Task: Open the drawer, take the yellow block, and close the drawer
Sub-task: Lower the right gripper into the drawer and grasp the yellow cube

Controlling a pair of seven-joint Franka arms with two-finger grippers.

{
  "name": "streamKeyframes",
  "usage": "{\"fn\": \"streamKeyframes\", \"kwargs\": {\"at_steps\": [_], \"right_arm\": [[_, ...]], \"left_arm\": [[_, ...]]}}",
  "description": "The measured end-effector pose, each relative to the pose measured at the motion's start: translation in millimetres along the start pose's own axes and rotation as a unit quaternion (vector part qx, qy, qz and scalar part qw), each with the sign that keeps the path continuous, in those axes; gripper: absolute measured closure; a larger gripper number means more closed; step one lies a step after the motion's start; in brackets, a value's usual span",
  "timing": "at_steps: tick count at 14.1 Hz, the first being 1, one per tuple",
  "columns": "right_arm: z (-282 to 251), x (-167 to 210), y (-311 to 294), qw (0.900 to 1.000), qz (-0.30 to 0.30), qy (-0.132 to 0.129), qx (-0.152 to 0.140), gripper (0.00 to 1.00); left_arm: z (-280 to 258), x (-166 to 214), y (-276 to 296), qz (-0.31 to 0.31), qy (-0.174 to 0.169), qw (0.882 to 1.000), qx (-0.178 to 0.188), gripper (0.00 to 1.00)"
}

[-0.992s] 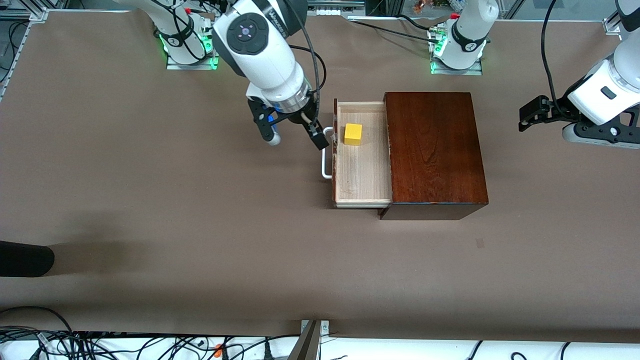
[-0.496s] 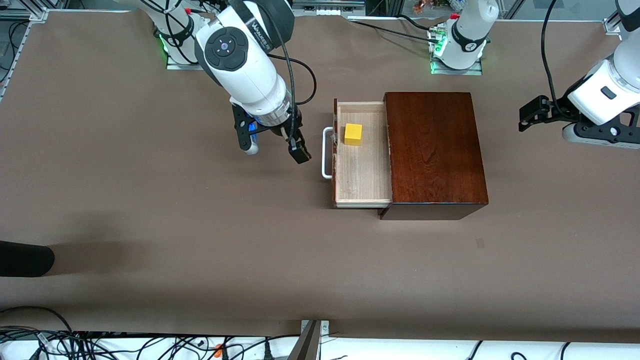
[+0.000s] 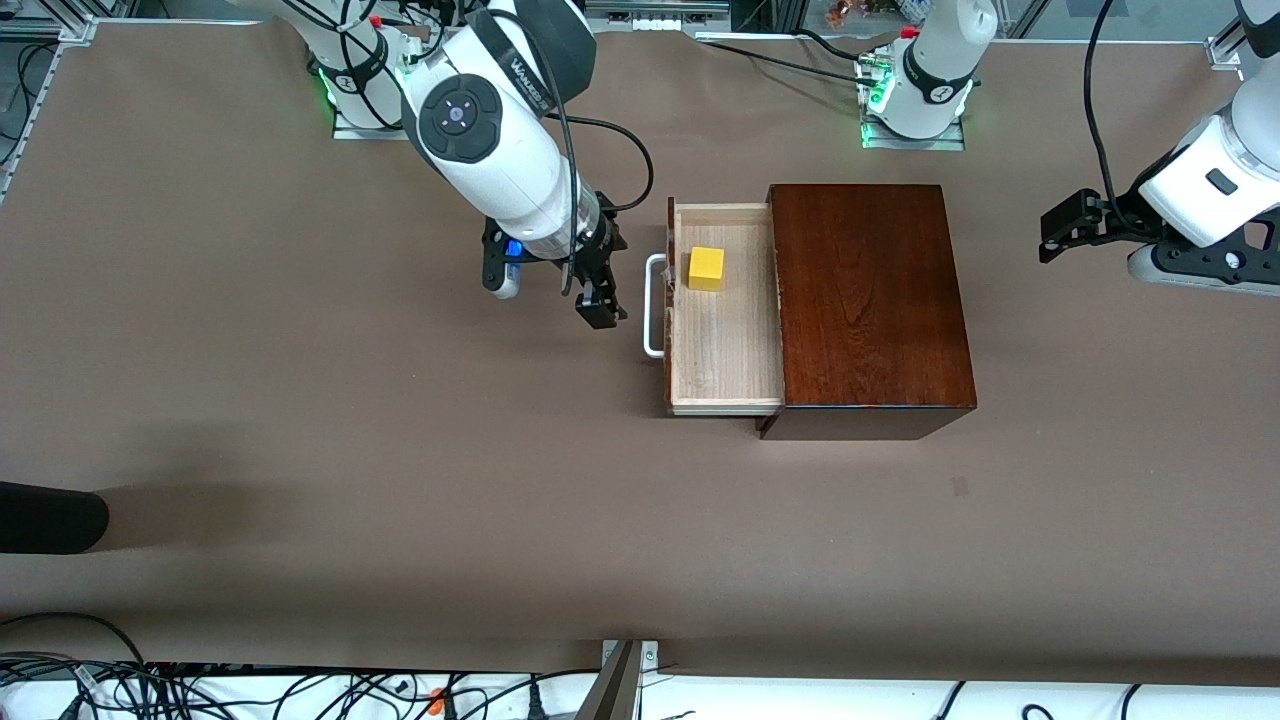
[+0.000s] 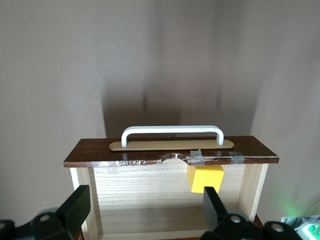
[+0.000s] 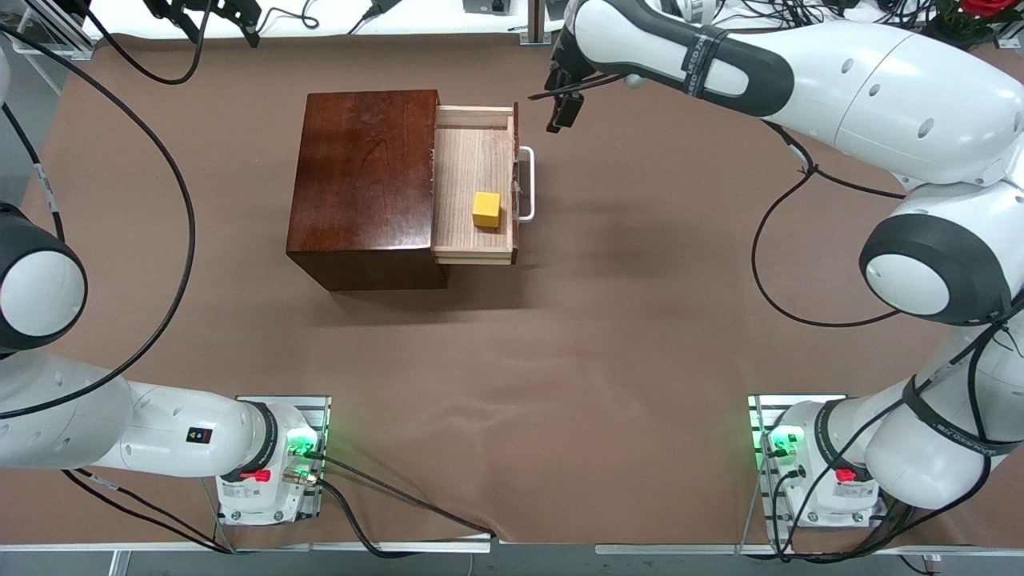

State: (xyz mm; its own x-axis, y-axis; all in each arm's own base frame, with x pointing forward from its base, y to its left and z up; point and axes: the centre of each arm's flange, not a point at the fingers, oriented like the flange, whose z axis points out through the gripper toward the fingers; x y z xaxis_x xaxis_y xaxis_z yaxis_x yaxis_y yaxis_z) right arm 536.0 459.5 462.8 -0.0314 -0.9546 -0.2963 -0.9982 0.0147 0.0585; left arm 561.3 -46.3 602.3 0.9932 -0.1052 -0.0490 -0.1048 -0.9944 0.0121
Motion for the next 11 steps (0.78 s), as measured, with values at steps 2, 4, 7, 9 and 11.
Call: {"fn": "streamKeyframes", "kwargs": {"at_steps": [2, 4, 7, 9, 11], "right_arm": [[5.0, -8.1, 5.8, 1.0, 0.018, 0.0, -0.003, 0.0], [8.3, -19.1, 14.6, 1.0, 0.022, -0.003, -0.002, 0.0], [9.2, -25.2, 18.6, 1.0, 0.027, -0.007, 0.002, 0.0], [10.9, -25.2, 17.3, 0.999, 0.032, -0.009, 0.004, 0.0], [14.9, -28.6, 16.6, 0.998, 0.059, -0.015, 0.011, 0.0]], "left_arm": [[0.0, 0.0, 0.1, 0.0, 0.0, 1.0, 0.0, 0.0], [-0.1, 0.0, 0.2, 0.0, 0.0, 1.0, 0.0, 0.0], [-0.1, 0.0, 0.2, 0.0, 0.0, 1.0, 0.0, 0.0], [-0.1, 0.0, 0.2, 0.0, 0.0, 1.0, 0.0, 0.0], [-0.1, 0.0, 0.2, 0.0, 0.0, 1.0, 0.0, 0.0]]}}
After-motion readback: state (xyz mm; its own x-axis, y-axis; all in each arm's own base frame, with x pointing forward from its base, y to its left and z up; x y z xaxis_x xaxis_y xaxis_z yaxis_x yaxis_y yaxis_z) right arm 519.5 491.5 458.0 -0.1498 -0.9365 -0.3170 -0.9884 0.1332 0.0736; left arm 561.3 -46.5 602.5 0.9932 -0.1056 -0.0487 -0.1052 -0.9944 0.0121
